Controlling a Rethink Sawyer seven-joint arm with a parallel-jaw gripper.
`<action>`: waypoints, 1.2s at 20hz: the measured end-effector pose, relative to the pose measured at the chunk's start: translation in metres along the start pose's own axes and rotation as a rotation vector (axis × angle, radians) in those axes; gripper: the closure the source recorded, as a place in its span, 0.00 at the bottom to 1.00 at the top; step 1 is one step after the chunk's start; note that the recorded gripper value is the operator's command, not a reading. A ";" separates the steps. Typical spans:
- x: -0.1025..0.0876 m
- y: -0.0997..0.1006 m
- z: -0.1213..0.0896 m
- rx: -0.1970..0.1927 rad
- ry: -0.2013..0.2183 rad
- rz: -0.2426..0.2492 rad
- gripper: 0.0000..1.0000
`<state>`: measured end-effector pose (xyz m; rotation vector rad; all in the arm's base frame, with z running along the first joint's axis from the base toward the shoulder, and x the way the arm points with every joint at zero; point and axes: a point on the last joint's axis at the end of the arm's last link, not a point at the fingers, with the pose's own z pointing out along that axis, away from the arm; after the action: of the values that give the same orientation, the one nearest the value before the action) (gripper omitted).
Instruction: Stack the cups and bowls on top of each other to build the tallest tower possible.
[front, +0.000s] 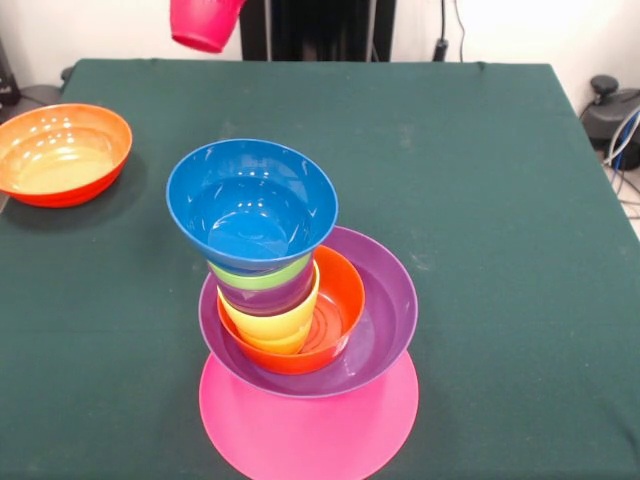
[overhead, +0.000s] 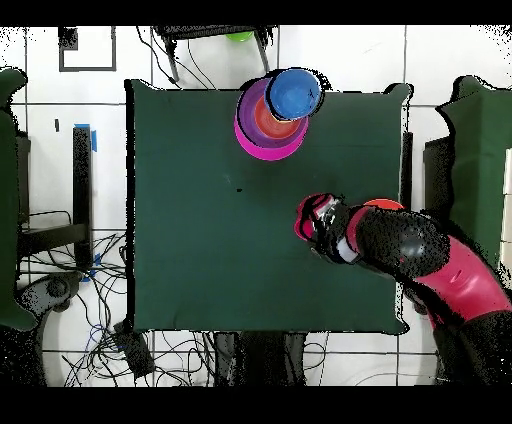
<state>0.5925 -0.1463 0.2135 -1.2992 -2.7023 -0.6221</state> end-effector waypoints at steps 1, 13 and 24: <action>-0.003 0.011 -0.009 -0.010 -0.005 -0.009 1.00; -0.053 0.078 -0.080 -0.104 -0.047 -0.041 1.00; -0.068 0.161 -0.097 -0.200 -0.049 -0.097 1.00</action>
<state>0.7485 -0.1440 0.3383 -1.2440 -2.8177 -0.9038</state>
